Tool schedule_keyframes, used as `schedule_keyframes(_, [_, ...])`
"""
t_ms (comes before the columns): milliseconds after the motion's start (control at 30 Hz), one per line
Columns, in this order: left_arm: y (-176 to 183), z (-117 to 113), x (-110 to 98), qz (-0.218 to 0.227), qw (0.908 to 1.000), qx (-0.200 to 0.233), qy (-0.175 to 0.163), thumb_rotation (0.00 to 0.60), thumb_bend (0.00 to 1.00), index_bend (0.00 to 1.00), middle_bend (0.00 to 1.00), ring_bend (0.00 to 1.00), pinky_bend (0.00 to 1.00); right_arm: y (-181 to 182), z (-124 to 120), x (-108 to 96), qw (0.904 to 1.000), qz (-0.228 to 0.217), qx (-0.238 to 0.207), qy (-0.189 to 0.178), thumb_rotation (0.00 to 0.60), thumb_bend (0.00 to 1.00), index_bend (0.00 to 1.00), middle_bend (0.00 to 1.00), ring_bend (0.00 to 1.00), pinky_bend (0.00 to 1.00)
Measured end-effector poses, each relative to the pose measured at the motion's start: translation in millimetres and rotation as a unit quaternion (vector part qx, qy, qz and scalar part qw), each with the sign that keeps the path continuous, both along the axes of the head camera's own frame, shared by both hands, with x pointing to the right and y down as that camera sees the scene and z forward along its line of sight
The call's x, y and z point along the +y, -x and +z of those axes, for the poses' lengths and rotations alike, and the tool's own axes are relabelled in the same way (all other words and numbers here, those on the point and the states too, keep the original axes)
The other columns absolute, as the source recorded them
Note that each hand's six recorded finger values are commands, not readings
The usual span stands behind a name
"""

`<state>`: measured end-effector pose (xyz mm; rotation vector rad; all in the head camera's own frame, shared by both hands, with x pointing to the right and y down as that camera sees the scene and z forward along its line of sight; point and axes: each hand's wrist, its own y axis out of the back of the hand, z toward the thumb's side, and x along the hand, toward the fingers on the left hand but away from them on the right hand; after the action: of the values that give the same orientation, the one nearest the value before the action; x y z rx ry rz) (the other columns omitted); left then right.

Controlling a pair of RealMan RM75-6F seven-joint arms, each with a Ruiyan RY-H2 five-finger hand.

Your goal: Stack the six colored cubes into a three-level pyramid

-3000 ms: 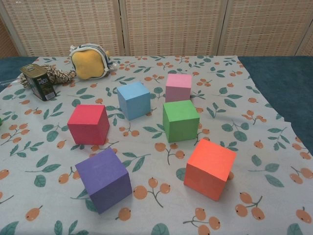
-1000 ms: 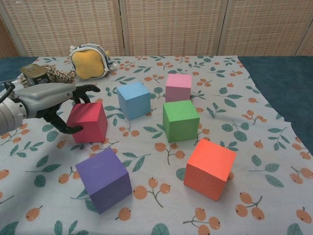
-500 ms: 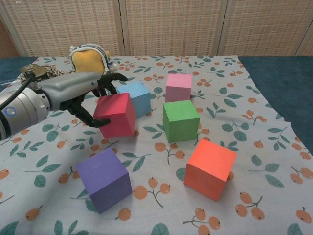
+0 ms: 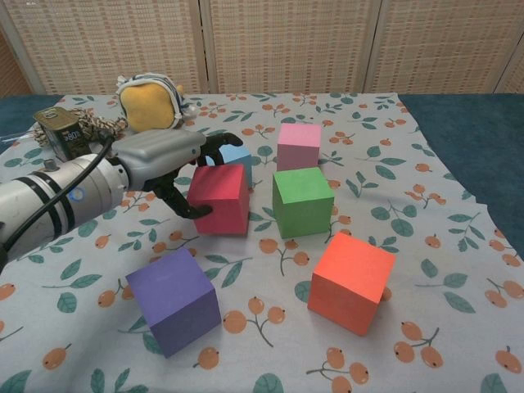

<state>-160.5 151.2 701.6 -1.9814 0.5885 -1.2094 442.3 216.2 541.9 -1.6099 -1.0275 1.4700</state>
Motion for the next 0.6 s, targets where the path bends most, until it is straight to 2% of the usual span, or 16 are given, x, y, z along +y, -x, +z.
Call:
schedule_keyframes(233, [5, 5, 0, 0.001, 1.0, -0.008, 0.005, 0.6, 0.34, 0.0, 0.71, 0.43, 0.23, -1, 2, 0, 1.0, 0.002, 0.007, 0.0, 0.6, 0.17, 0.0, 0.0, 0.0, 0.0])
schedule_keyframes(300, [7, 6, 1, 0.0, 0.9999, -0.01, 0.008, 0.6, 0.34, 0.0, 0.58, 0.42, 0.23, -1, 2, 0, 1.0, 0.002, 0.008, 0.001, 0.6, 0.17, 0.0, 0.0, 0.0, 0.0])
schedule_keyframes(400, [10, 9, 1, 0.0, 0.9998, -0.015, 0.016, 0.6, 0.34, 0.0, 0.33, 0.4, 0.24, 0, 3, 1, 0.9999, 0.0, 0.011, 0.001, 0.6, 0.17, 0.0, 0.0, 0.0, 0.0])
schedule_keyframes(433, [12, 8, 0, 0.001, 0.9997, -0.016, 0.018, 0.6, 0.34, 0.0, 0.28, 0.4, 0.24, 1, 3, 1, 0.9999, 0.0, 0.011, 0.001, 0.6, 0.17, 0.0, 0.0, 0.0, 0.0])
schedule_keyframes(500, [13, 8, 0, 0.002, 0.9997, -0.018, 0.02, 0.6, 0.34, 0.0, 0.23, 0.4, 0.24, 2, 4, 1, 0.9999, 0.0, 0.011, 0.001, 0.6, 0.17, 0.0, 0.0, 0.0, 0.0])
schedule_keyframes(600, [15, 7, 0, 0.001, 0.9996, -0.02, 0.022, 0.6, 0.34, 0.0, 0.21, 0.39, 0.24, 2, 5, 1, 0.9999, -0.002, 0.01, 0.004, 0.6, 0.17, 0.0, 0.0, 0.0, 0.0])
